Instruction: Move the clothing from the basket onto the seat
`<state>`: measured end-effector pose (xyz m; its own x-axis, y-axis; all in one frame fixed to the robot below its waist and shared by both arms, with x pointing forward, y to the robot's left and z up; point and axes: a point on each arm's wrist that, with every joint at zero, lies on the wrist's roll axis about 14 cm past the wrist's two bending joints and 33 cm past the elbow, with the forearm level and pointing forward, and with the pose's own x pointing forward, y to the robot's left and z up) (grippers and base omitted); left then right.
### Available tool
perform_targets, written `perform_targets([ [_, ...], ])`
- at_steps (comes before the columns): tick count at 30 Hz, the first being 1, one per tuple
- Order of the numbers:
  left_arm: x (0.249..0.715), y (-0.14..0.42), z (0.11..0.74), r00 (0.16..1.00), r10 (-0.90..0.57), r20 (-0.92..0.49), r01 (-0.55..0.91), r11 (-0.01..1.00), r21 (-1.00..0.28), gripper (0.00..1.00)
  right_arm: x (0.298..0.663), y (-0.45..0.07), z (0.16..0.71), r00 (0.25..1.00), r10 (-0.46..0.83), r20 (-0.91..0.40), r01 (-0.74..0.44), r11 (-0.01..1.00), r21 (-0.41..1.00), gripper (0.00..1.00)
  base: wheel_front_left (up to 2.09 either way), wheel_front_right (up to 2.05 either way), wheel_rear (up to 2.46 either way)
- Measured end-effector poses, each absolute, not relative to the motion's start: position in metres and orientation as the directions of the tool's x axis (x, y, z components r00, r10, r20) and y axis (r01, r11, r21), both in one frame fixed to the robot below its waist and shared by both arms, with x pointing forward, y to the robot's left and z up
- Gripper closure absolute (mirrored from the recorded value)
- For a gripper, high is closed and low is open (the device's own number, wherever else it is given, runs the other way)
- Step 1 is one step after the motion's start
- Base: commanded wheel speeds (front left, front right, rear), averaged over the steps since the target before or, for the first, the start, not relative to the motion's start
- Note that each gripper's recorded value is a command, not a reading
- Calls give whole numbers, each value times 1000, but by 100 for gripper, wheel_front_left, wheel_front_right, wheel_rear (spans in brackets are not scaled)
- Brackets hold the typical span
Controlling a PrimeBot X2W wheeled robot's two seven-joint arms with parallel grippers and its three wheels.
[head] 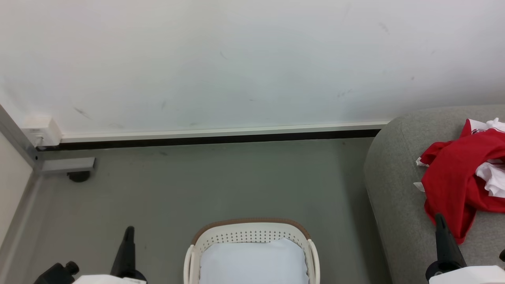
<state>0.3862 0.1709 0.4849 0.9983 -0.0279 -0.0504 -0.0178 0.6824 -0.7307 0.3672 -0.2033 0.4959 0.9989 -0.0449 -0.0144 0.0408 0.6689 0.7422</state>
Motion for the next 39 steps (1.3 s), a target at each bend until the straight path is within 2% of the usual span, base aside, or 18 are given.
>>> perform_targets([
  [19,388,178,487,998,-16,-60,-44,502,-864,100,373,-205,496,998,-46,-31,50,494,868,100,0,0,0],
  [39,389,185,492,998,-12,-55,-48,326,-944,100,377,-204,497,999,-36,-37,46,322,945,100,0,0,0],
])
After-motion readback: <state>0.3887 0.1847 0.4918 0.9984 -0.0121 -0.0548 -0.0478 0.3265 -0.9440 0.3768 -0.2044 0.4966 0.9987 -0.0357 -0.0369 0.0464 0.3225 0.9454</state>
